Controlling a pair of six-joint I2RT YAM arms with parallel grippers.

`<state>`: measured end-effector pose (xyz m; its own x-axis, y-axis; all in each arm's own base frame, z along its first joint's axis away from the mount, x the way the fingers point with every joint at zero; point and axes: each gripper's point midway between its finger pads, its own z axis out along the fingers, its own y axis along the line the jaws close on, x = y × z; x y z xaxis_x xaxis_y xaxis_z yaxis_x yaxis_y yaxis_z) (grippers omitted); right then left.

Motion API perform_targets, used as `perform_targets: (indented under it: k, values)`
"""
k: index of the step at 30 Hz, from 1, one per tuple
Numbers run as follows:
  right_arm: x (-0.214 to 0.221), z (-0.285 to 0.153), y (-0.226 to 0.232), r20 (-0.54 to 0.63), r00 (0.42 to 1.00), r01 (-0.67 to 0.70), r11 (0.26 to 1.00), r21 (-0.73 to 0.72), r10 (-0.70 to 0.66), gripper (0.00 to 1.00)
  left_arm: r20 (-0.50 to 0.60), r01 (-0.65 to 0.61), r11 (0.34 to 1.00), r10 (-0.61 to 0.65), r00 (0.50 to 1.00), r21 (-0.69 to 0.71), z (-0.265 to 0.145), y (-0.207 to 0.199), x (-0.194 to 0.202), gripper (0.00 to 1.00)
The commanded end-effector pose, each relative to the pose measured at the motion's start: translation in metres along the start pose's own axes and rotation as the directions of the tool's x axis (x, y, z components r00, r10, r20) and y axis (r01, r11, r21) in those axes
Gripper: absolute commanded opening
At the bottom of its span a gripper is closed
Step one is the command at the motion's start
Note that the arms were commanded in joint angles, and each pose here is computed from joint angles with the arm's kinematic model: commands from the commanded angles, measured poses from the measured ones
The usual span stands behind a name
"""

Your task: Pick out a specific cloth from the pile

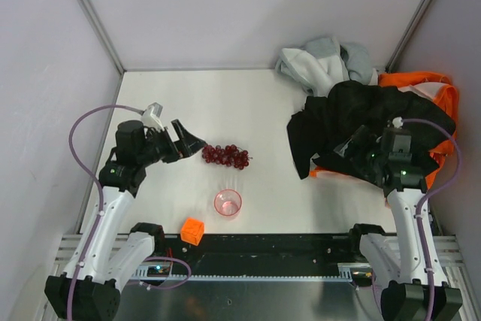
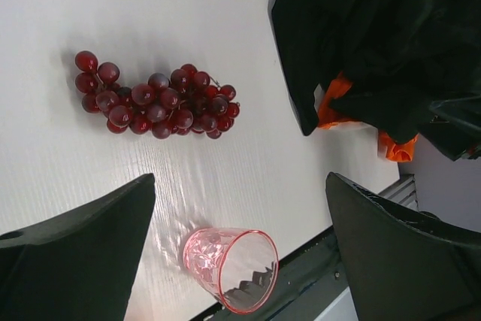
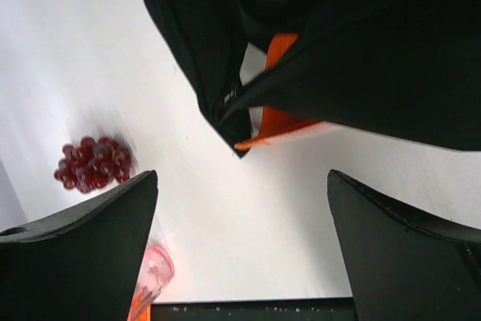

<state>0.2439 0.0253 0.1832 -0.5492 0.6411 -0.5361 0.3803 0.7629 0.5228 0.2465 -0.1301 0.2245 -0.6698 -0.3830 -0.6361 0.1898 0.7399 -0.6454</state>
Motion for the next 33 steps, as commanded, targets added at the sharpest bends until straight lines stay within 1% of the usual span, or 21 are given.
perform_targets:
  k: [1, 4, 7, 10, 14, 17, 21, 33]
  values:
    - [0.035, 0.011, 0.009, -0.083, 0.993, -0.089, 0.994, -0.067, 0.084, 0.99, -0.032, 0.024, 0.999, -0.023, 0.999, 0.031, 0.002, -0.003, 0.008, 1.00]
    - [0.061, 0.026, 0.007, -0.153, 0.977, -0.164, 0.983, -0.086, 0.149, 0.99, -0.042, 0.025, 0.999, -0.024, 0.999, 0.028, 0.004, -0.001, 0.011, 1.00]
    - [0.088, 0.039, -0.001, -0.224, 0.946, -0.256, 0.964, -0.075, 0.234, 0.99, -0.049, 0.028, 0.999, -0.026, 0.998, 0.028, 0.005, 0.000, 0.014, 1.00]
    - [0.107, 0.051, -0.010, -0.259, 0.920, -0.322, 0.944, -0.066, 0.296, 0.99, -0.053, 0.031, 0.999, -0.029, 0.998, 0.029, 0.005, 0.000, 0.015, 1.00]
    - [0.117, 0.066, -0.025, -0.266, 0.890, -0.395, 0.918, -0.047, 0.370, 0.99, -0.060, 0.030, 0.999, -0.028, 0.998, 0.031, 0.006, 0.000, 0.016, 1.00]
    - [0.114, 0.078, -0.036, -0.253, 0.866, -0.458, 0.887, -0.055, 0.432, 1.00, -0.062, 0.032, 0.999, -0.030, 0.998, 0.030, 0.006, 0.000, 0.017, 1.00]
    - [0.108, 0.087, -0.047, -0.251, 0.852, -0.487, 0.872, -0.054, 0.460, 0.99, -0.063, 0.030, 0.999, -0.028, 0.998, 0.025, 0.007, 0.002, 0.018, 1.00]
    - [0.084, 0.101, -0.046, -0.217, 0.851, -0.504, 0.859, -0.086, 0.478, 0.99, -0.086, 0.050, 0.999, -0.049, 0.995, 0.005, 0.012, 0.008, 0.026, 1.00]
